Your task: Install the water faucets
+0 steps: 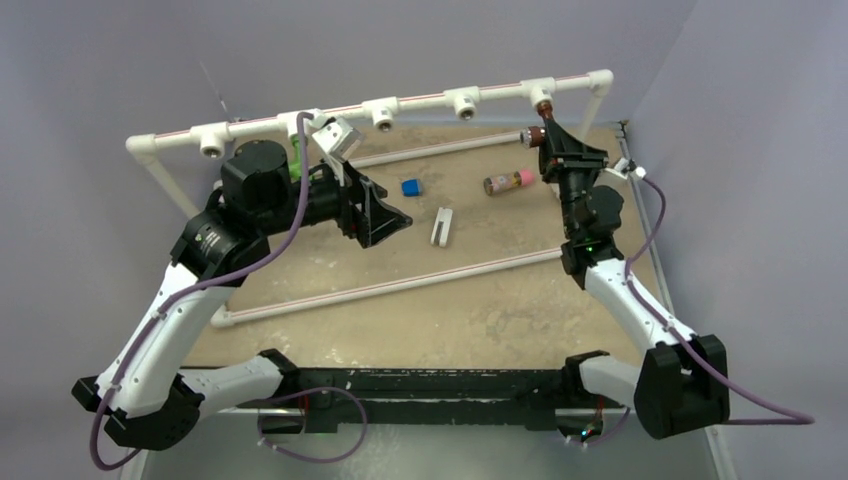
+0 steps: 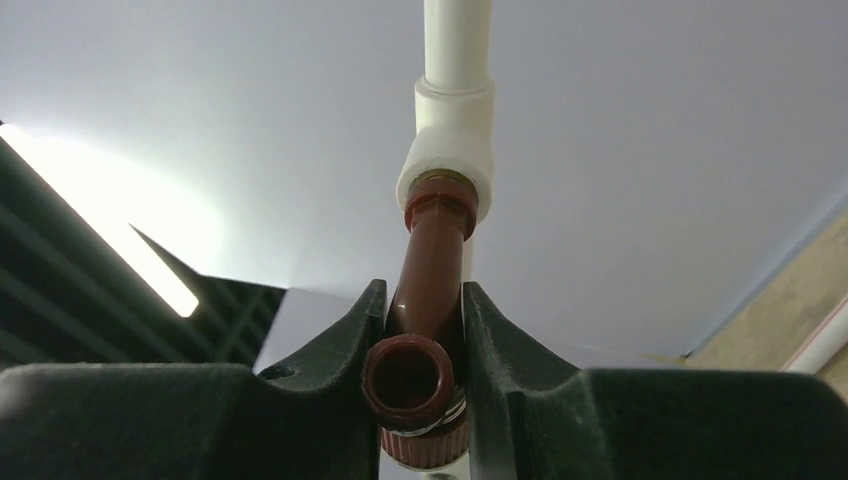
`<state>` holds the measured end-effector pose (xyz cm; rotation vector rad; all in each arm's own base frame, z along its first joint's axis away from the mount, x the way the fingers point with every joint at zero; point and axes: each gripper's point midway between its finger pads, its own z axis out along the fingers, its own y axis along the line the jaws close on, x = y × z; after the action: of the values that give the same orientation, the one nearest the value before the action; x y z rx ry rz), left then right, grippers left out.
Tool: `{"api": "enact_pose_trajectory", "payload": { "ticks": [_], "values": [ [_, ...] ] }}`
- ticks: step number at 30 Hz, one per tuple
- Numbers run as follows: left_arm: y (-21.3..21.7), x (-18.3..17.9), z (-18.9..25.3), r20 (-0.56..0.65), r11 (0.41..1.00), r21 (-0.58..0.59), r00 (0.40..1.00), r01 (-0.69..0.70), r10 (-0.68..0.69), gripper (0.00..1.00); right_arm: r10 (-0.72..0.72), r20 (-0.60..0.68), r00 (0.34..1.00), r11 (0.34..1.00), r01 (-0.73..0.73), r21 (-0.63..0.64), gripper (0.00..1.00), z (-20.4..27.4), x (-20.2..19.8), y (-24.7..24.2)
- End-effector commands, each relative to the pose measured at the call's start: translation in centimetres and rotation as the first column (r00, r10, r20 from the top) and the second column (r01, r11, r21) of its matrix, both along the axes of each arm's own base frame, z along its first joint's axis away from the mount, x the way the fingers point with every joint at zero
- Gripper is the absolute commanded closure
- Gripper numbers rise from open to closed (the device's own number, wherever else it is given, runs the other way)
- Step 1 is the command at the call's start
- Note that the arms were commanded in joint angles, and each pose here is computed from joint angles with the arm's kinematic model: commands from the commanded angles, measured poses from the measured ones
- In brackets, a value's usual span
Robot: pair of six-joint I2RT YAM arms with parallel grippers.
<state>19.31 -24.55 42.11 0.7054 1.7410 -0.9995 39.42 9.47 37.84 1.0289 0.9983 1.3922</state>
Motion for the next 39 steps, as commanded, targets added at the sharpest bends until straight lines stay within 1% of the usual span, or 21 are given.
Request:
{"api": "enact_pose_trajectory", "payload": {
  "ticks": [1, 4, 5, 7, 8, 9, 10, 12, 15, 18, 20, 23, 26, 28, 31, 33, 34, 35, 36, 37, 39],
  "values": [
    [-0.5, -0.8, 1.3, 0.003, 0.999, -0.036, 0.999, 0.039, -0.039, 0.24, 0.162, 0.145, 0.976, 0.931, -0.2, 0.306, 1.0, 4.1, -2.2, 0.4],
    [-0.5, -1.0, 1.6, 0.003, 0.998, -0.042, 0.999, 0.047, -0.047, 0.24, 0.217, 0.17, 0.961, 0.896, -0.265, 0.355, 0.98, 4.5, -2.6, 0.9],
    [-0.5, -1.0, 1.6, 0.004, 0.998, -0.043, 0.999, 0.048, -0.047, 0.24, 0.226, 0.177, 0.958, 0.892, -0.277, 0.357, 0.92, 4.8, -2.8, 1.0],
    [-0.5, -1.0, 1.6, 0.004, 0.998, -0.042, 0.999, 0.045, -0.044, 0.24, 0.232, 0.171, 0.958, 0.892, -0.279, 0.356, 0.72, 4.9, -2.8, 1.1],
    [-0.5, -1.0, 1.6, 0.002, 0.998, -0.042, 0.999, 0.045, -0.045, 0.24, 0.228, 0.166, 0.959, 0.897, -0.274, 0.348, 0.55, 4.9, -2.8, 1.1],
    [-0.5, -1.0, 1.5, -0.001, 0.998, -0.042, 0.999, 0.045, -0.045, 0.24, 0.219, 0.164, 0.962, 0.907, -0.262, 0.328, 0.46, 4.9, -2.9, 1.0],
    [-0.5, -1.1, 1.5, -0.001, 0.998, -0.041, 0.999, 0.046, -0.046, 0.24, 0.207, 0.157, 0.966, 0.921, -0.247, 0.302, 0.32, 4.8, -2.9, 0.9],
    [-0.4, -1.0, 1.5, -0.002, 0.998, -0.039, 0.999, 0.041, -0.041, 0.24, 0.18, 0.14, 0.974, 0.949, -0.209, 0.237, 0.19, 4.3, -2.8, 0.7],
    [-0.3, -1.0, 1.5, 0.002, 0.999, -0.037, 0.999, 0.035, -0.035, 0.24, 0.152, 0.11, 0.982, 0.975, -0.167, 0.146, 0.12, 2.9, -2.7, 0.5],
    [-0.2, -0.9, 1.4, 0.004, 0.999, -0.034, 1.0, 0.03, -0.03, 0.24, 0.125, 0.072, 0.99, 0.99, -0.13, 0.063, 0.09, 1.5, -3.0, 0.4],
    [-0.2, -0.8, 1.3, 0.004, 0.999, -0.031, 1.0, 0.028, -0.028, 0.24, 0.092, 0.047, 0.995, 0.996, -0.092, -0.015, 0.07, 0.8, -3.2, 0.2],
    [-0.2, -0.7, 1.2, 0.006, 0.999, -0.025, 1.0, 0.027, -0.027, 0.24, 0.074, 0.017, 0.997, 0.986, -0.07, -0.153, 0.05, -0.3, -3.6, 0.0],
    [-0.2, -0.6, 1.2, 0.012, 1.0, -0.021, 1.0, 0.022, -0.021, 0.24, 0.024, 0.014, 1.0, 0.956, -0.019, -0.294, 0.04, -1.0, -4.4, -0.9],
    [-0.2, -0.7, 1.3, 0.015, 0.999, -0.022, 1.0, 0.026, -0.026, 0.24, -0.029, 0.043, 0.999, 0.911, 0.044, -0.41, 0.03, -0.5, -5.2, -1.7],
    [-0.1, -0.8, 1.4, 0.023, 0.999, -0.022, 0.999, 0.028, -0.027, 0.24, -0.074, 0.078, 0.994, 0.799, 0.106, -0.592, 0.03, 0.2, -6.2, -2.2],
    [0.0, -1.0, 1.6, 0.026, 0.999, -0.025, 0.999, 0.032, -0.032, 0.24, -0.078, 0.108, 0.991, 0.7, 0.131, -0.702, 0.02, 0.8, -6.9, -2.3],
    [0.1, -1.3, 1.8, 0.034, 0.999, -0.031, 0.999, 0.038, -0.037, 0.24, -0.099, 0.129, 0.987, 0.632, 0.163, -0.758, 0.02, 1.2, -7.2, -2.7],
    [0.1, -1.4, 1.9, 0.039, 0.999, -0.035, 0.998, 0.041, -0.04, 0.24, -0.113, 0.116, 0.987, 0.596, 0.161, -0.787, 0.02, 0.8, -7.3, -3.0],
    [0.2, -1.5, 2.1, 0.046, 0.998, -0.038, 0.998, 0.042, -0.04, 0.24, -0.182, 0.146, 0.972, 0.512, 0.221, -0.83, 0.02, 1.4, -7.4, -4.3],
    [0.3, -1.6, 2.2, 0.053, 0.998, -0.04, 0.998, 0.044, -0.042, 0.24, -0.214, 0.15, 0.965, 0.47, 0.236, -0.851, 0.02, 1.5, -7.5, -5.0],
    [0.3, -1.5, 2.1, 0.059, 0.999, -0.036, 0.998, 0.04, -0.038, 0.24, -0.249, 0.181, 0.951, 0.355, 0.264, -0.897, 0.02, 1.7, -8.1, -6.0]
  ]
}}
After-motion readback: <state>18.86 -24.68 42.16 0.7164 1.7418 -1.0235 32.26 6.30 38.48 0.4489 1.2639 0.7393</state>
